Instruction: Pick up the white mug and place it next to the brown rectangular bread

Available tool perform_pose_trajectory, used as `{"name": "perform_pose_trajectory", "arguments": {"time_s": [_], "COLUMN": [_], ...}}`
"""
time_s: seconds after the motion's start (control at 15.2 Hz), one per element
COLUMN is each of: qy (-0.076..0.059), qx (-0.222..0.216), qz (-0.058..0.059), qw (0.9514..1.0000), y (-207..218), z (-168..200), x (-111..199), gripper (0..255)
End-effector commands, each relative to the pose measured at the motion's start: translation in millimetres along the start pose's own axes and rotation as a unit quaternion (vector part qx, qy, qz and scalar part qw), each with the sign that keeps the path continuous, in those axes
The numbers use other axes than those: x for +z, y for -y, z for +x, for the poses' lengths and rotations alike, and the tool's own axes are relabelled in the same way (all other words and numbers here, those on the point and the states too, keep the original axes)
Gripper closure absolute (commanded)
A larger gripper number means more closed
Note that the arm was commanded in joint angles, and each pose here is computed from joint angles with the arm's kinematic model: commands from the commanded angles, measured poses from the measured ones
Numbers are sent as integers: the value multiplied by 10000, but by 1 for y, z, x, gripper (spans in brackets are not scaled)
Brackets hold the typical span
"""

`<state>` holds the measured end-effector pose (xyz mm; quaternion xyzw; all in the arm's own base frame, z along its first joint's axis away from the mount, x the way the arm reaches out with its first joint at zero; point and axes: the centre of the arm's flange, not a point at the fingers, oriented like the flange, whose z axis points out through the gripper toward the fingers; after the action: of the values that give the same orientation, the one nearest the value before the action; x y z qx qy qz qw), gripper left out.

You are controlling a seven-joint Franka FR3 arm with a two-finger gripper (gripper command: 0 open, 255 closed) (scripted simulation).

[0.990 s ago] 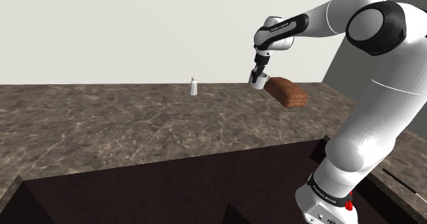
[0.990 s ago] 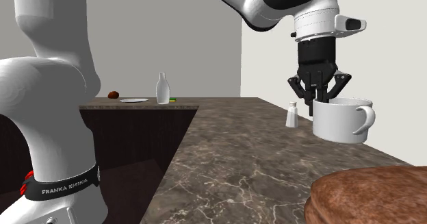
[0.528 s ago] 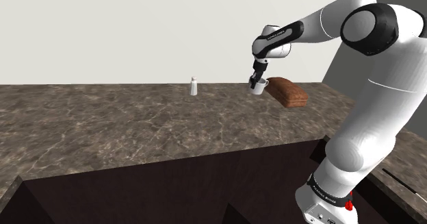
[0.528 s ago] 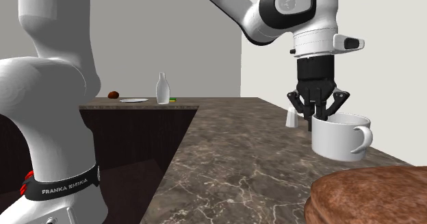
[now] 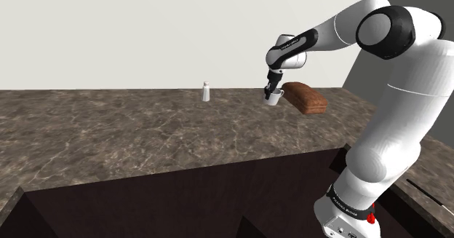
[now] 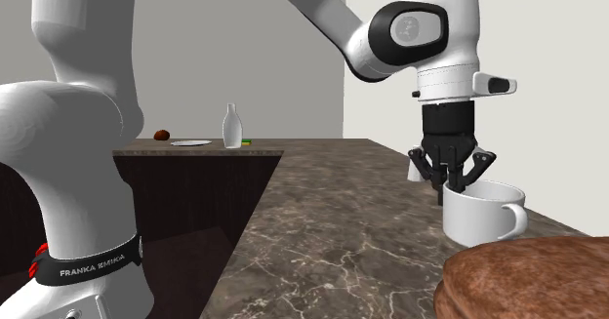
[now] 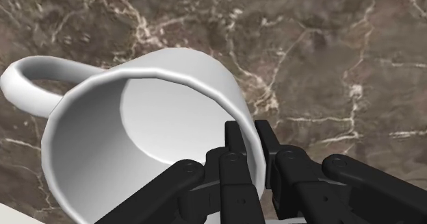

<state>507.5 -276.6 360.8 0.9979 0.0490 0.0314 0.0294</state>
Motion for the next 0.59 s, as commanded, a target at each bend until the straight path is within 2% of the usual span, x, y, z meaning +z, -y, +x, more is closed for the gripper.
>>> {"name": "perform_pose_trajectory", "arguments": {"time_s": [0.0,0.33,0.4,0.53], "qy": [-3,-3,-3,-3], "qx": [0,0,0,0], "qz": [-2,-2,-2,-2], "qw": [10000,10000,10000,10000], "y": [0,0,0,0], "z": [0,0,0,0], "x": [1,1,1,1], "gripper": [255,255,0,0]}}
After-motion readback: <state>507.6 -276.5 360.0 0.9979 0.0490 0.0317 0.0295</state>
